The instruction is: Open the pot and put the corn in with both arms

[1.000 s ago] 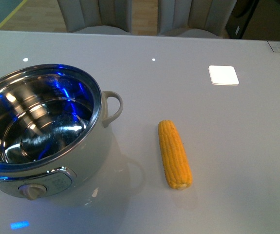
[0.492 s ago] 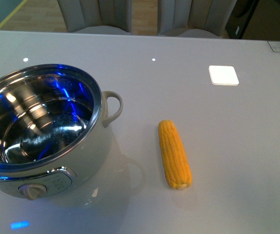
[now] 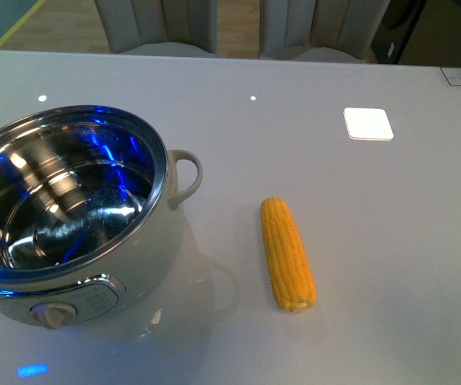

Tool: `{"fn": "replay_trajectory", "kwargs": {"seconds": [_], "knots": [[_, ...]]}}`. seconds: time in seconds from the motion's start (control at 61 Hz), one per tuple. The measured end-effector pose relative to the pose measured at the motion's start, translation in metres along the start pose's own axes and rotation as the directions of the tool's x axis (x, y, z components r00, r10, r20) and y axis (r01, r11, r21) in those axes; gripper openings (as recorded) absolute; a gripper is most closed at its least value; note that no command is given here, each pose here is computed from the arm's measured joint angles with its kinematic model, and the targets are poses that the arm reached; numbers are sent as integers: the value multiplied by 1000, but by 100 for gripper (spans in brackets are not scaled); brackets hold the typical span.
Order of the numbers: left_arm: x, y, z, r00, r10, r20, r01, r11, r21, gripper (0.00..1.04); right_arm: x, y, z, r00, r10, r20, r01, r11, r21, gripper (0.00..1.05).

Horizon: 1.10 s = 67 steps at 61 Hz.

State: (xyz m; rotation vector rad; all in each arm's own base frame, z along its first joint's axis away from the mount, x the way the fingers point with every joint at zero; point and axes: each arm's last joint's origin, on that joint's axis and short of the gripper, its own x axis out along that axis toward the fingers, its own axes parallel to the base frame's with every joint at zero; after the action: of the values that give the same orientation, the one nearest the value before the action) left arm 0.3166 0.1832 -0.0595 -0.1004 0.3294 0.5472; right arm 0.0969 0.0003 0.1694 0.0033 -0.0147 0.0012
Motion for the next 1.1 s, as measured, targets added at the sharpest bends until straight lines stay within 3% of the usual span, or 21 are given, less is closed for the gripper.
{"fn": "replay_trajectory", "kwargs": {"seconds": [0.23, 0.311, 0.459, 0.525, 0.721, 0.836, 0.967, 1.098], "knots": [[-2, 1, 0, 1000, 2, -5, -2, 1000, -1, 98, 0, 0, 0, 1000, 0, 0, 0, 1000, 0, 96], [-12, 5, 10, 1000, 11, -20, -11, 1000, -15, 98, 0, 0, 0, 1000, 0, 0, 0, 1000, 0, 96], [-24, 10, 83, 995, 27, 91, -23, 999, -44, 98, 0, 0, 0, 1000, 0, 0, 0, 1000, 0, 96], [-28, 10, 104, 991, 28, 134, -22, 999, -47, 98, 0, 0, 0, 1000, 0, 0, 0, 1000, 0, 96], [-45, 6, 120, 994, -11, 109, 16, 999, -47, 98, 0, 0, 0, 1000, 0, 0, 0, 1000, 0, 96], [-67, 5, 144, 989, -45, 141, 53, 997, -54, 98, 0, 0, 0, 1000, 0, 0, 0, 1000, 0, 96], [-104, -1, 169, 971, -152, 186, 163, 986, -40, 98, 0, 0, 0, 1000, 0, 0, 0, 1000, 0, 96], [-144, -10, 178, 945, -255, 204, 262, 965, -11, 98, 0, 0, 0, 1000, 0, 0, 0, 1000, 0, 96]]}}
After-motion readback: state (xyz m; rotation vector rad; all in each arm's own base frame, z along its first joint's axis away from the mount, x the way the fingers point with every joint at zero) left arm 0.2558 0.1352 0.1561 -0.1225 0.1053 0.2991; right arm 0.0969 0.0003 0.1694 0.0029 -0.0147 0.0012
